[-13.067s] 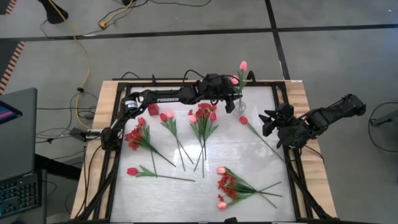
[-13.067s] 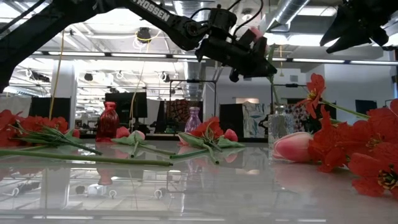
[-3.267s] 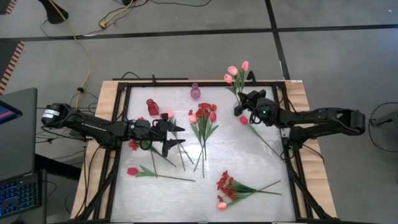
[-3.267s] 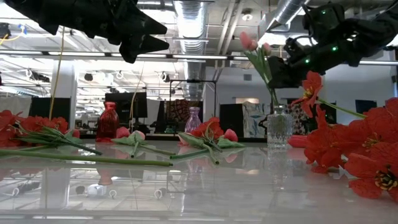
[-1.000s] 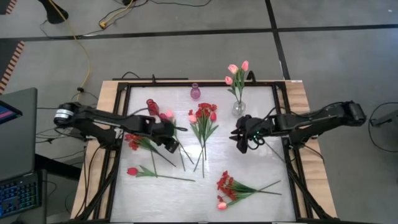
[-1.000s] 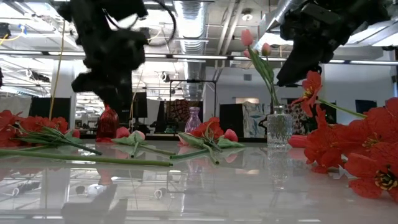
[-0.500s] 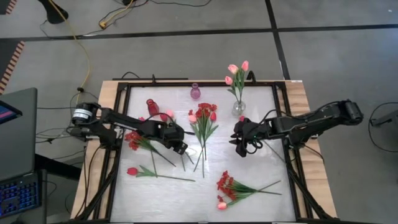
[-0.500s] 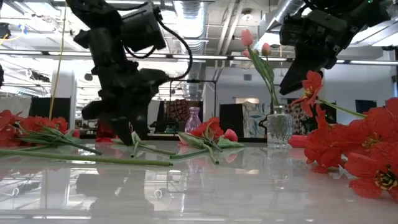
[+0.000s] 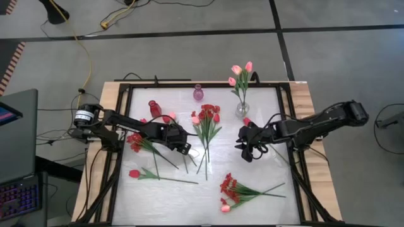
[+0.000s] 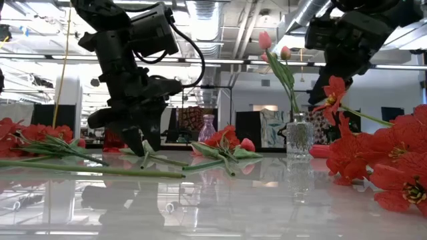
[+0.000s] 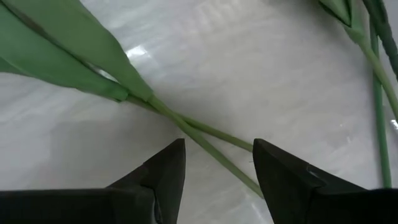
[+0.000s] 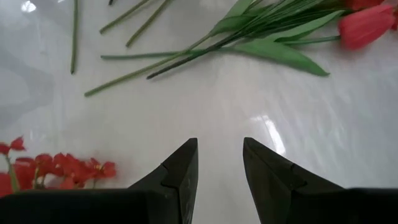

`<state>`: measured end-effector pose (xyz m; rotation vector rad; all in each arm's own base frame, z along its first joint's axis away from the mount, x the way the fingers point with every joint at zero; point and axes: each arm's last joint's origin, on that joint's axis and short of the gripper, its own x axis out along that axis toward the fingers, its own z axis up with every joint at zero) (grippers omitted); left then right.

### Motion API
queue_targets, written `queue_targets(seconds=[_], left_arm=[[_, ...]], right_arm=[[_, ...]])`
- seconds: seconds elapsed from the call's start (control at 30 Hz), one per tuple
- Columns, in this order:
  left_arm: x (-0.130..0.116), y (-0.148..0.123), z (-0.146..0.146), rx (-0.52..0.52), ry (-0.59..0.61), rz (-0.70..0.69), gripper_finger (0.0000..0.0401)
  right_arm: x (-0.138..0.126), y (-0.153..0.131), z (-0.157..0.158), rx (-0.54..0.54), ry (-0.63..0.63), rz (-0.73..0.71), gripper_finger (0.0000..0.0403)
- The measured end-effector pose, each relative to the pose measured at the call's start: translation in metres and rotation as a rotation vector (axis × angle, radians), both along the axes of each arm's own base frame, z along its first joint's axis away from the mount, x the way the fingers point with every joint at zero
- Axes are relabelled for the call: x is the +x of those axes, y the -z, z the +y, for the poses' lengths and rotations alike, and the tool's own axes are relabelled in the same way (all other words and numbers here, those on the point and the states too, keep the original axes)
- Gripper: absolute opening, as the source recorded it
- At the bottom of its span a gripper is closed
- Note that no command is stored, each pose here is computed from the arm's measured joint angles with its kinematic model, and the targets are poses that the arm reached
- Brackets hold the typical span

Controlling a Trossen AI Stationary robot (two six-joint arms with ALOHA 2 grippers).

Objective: Sort flowers into vase by color
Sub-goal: Put the top left pink tulip into the transparent vase

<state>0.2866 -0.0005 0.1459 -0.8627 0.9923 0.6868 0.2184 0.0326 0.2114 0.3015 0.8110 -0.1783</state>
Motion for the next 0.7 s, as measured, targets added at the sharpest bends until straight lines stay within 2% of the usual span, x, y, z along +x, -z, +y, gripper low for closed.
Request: queue_targets(seconds=[0.13, 0.4, 0.7], left_arm=[[0.0, 0.003, 0.0, 0.001, -0.003, 0.02, 0.0163], [0.002, 0.015, -0.003, 0.018, 0.024, 0.069, 0.0112], [-0.001, 0.015, -0.002, 0.078, 0.103, 0.102, 0.0018]], right_arm=[[-0.002, 0.001, 0.007, 0.005, -0.026, 0.008, 0.0154], [-0.004, 0.001, 0.016, 0.015, -0.053, 0.01, 0.0154], [-0.003, 0.0, 0.015, 0.017, -0.047, 0.004, 0.0154]])
